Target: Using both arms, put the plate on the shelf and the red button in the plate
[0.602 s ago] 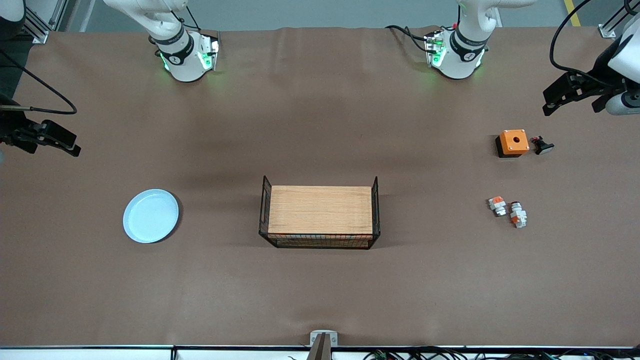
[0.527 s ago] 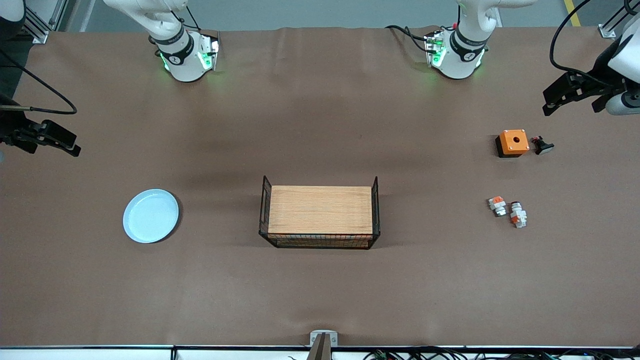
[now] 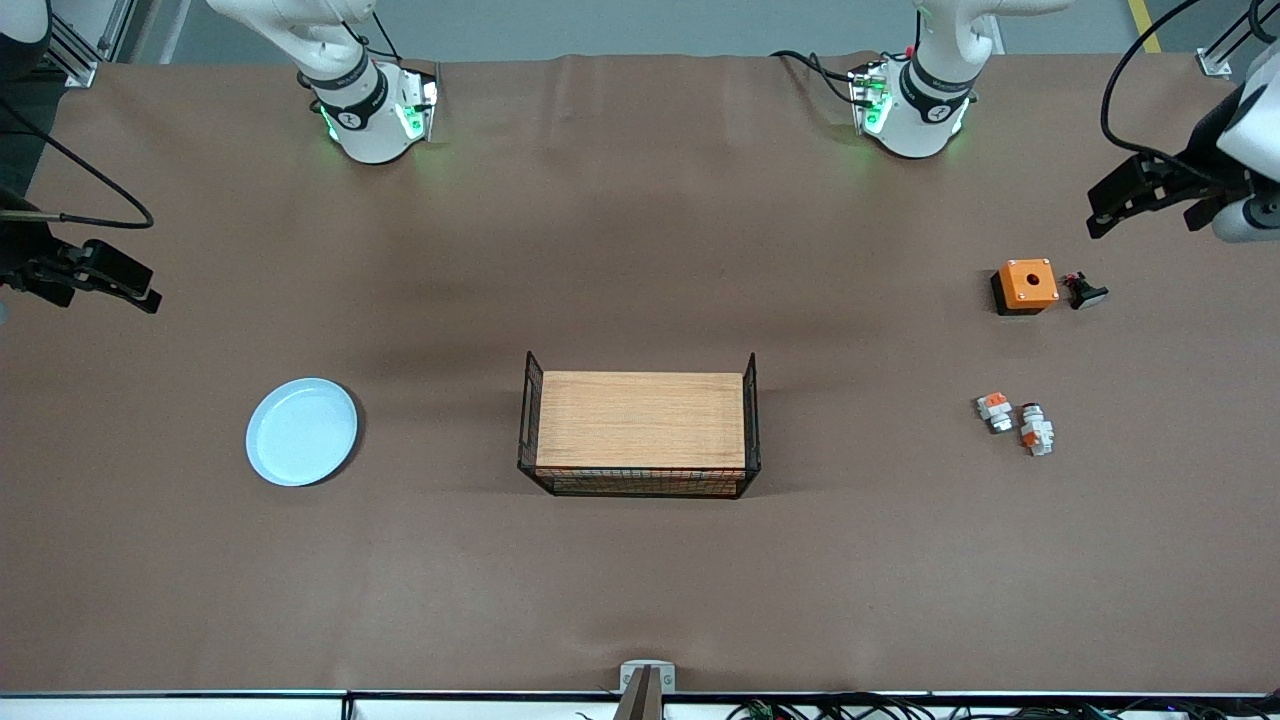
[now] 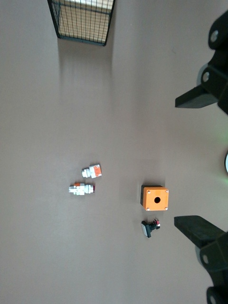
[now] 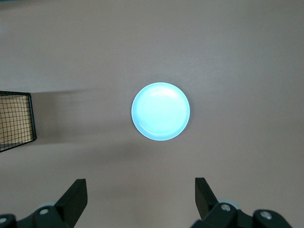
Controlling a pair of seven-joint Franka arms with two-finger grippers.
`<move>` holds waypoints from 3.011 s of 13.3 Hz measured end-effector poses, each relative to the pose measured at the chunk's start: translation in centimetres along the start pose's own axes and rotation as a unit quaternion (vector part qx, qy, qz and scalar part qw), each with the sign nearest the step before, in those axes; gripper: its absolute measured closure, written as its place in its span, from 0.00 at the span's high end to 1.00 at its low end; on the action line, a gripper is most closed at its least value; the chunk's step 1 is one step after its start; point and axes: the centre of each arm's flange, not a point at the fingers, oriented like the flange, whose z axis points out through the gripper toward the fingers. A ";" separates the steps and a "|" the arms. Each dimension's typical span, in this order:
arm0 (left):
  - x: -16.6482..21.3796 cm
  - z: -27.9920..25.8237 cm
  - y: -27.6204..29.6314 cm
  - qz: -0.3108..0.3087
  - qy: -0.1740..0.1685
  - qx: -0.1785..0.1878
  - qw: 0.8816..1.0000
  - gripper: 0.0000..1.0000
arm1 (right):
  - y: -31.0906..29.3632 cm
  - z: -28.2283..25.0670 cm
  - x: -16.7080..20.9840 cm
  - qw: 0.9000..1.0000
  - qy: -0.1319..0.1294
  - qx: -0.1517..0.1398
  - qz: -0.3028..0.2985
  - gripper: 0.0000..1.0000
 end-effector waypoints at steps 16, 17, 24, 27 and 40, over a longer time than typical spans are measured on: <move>11.3 35.8 -10.6 -0.071 0.023 0.008 0.997 0.97 | 2.6 5.9 1.6 0.997 -0.067 -0.021 0.014 1.00; 11.4 37.4 -12.0 -0.081 0.024 0.007 0.996 0.97 | 3.9 7.5 2.2 0.997 -0.078 -0.025 0.015 1.00; 11.2 42.8 -12.8 -0.082 0.013 0.000 0.997 0.93 | 10.7 22.2 6.1 0.996 -0.088 -0.020 0.028 1.00; 10.9 44.5 -12.0 -0.076 0.011 -0.004 0.997 0.87 | 10.7 28.5 6.2 0.997 -0.070 -0.017 0.024 1.00; 11.6 40.6 -11.7 -0.049 0.032 -0.003 0.998 0.34 | 11.9 42.8 6.4 0.998 -0.054 -0.006 -0.008 0.98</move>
